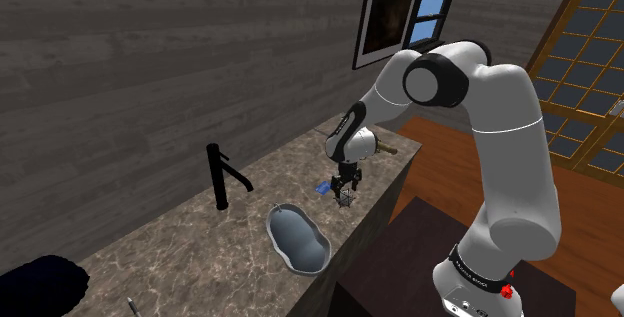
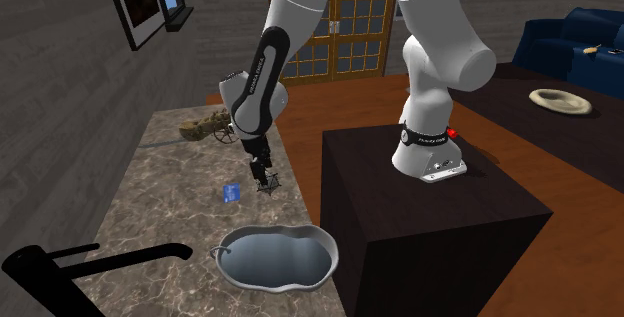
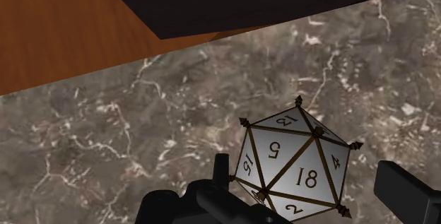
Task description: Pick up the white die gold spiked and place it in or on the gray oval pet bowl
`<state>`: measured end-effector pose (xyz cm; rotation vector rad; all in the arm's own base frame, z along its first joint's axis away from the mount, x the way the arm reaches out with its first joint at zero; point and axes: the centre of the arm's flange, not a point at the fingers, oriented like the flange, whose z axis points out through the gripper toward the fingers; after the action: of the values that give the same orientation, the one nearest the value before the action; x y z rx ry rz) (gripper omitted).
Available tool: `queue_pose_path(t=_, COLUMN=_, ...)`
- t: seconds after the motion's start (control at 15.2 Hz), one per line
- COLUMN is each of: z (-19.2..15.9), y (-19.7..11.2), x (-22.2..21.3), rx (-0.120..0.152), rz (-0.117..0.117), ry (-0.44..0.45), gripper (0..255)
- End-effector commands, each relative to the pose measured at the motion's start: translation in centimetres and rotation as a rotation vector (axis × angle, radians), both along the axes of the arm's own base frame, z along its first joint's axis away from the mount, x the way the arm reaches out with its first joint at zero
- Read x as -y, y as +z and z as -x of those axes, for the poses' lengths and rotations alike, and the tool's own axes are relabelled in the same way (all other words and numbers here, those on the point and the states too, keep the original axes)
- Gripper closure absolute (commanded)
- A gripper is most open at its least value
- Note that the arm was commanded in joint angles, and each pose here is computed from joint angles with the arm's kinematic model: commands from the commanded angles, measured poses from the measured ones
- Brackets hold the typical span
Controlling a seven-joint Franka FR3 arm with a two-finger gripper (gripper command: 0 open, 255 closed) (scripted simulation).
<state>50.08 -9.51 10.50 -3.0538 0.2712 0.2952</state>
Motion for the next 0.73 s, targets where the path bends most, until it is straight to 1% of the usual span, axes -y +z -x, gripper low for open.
queue_pose_path(t=0.0, z=0.0, y=0.0, x=0.0, rx=0.0, rz=0.0, ry=0.0, gripper=0)
queue_pose_path(t=0.07, z=0.0, y=0.0, x=0.0, rx=0.0, rz=0.0, ry=0.0, gripper=255)
queue_pose_path(t=0.66, z=0.0, y=0.0, x=0.0, rx=0.0, rz=0.0, ry=0.0, gripper=255)
